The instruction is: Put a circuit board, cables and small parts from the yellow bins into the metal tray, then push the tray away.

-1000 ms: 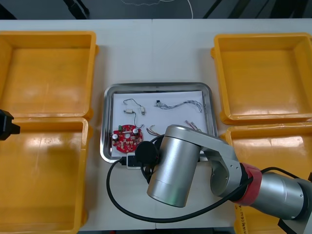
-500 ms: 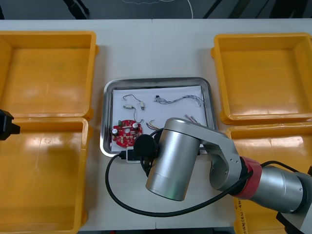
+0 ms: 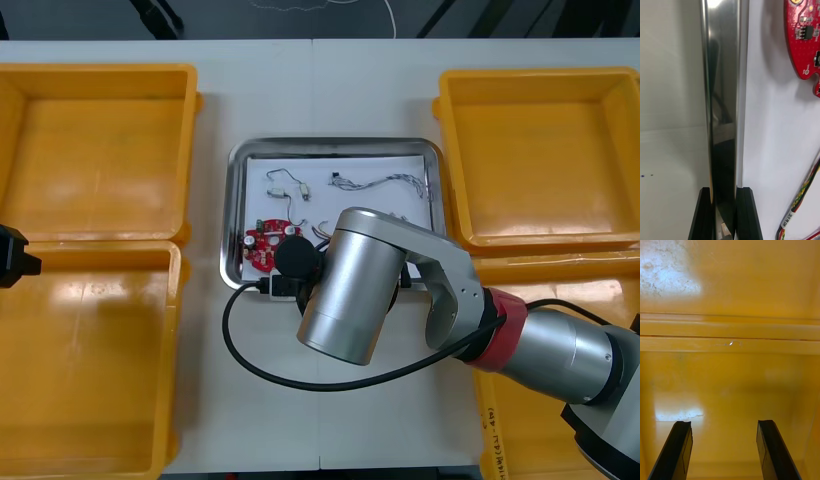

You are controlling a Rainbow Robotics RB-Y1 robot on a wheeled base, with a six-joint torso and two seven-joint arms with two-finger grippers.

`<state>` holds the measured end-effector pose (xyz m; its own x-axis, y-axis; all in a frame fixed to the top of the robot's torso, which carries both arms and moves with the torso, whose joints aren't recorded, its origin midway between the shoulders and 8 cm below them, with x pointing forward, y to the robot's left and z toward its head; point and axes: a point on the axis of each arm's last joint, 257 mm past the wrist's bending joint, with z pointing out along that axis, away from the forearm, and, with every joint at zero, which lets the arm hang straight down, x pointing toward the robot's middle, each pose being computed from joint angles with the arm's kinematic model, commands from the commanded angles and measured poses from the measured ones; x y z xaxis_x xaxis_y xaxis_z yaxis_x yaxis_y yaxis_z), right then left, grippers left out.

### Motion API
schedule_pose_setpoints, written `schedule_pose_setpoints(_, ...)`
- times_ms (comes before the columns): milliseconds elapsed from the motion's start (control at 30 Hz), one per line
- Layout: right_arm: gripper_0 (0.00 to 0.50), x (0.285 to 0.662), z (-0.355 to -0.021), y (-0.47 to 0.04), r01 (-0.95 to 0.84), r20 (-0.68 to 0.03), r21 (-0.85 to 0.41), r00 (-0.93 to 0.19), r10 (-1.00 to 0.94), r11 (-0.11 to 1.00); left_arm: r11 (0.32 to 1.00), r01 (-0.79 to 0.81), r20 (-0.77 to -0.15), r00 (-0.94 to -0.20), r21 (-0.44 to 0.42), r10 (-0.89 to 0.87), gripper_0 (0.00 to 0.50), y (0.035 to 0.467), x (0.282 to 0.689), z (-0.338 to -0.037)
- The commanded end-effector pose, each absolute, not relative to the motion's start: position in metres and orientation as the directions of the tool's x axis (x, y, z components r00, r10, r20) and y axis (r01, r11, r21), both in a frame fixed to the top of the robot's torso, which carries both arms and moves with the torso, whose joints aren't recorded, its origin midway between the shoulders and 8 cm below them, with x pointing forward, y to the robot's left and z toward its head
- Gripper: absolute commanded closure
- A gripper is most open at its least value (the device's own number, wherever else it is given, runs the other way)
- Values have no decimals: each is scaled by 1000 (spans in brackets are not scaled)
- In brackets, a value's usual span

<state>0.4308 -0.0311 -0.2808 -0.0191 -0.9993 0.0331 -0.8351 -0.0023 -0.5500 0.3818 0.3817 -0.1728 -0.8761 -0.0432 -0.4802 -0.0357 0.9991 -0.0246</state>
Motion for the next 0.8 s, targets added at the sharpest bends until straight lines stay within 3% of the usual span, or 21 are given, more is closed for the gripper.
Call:
schedule_pose_setpoints(33,500,452,-255,-18,-816,0,-578,14,-1000,-11,999,-26,-477,-879,25,-11,0,389,375,-168)
schedule_pose_setpoints(800,500,498,-231,6,-804,-37,-595,22,-999,4,999,-26,-477,-879,25,-11,0,389,375,-168)
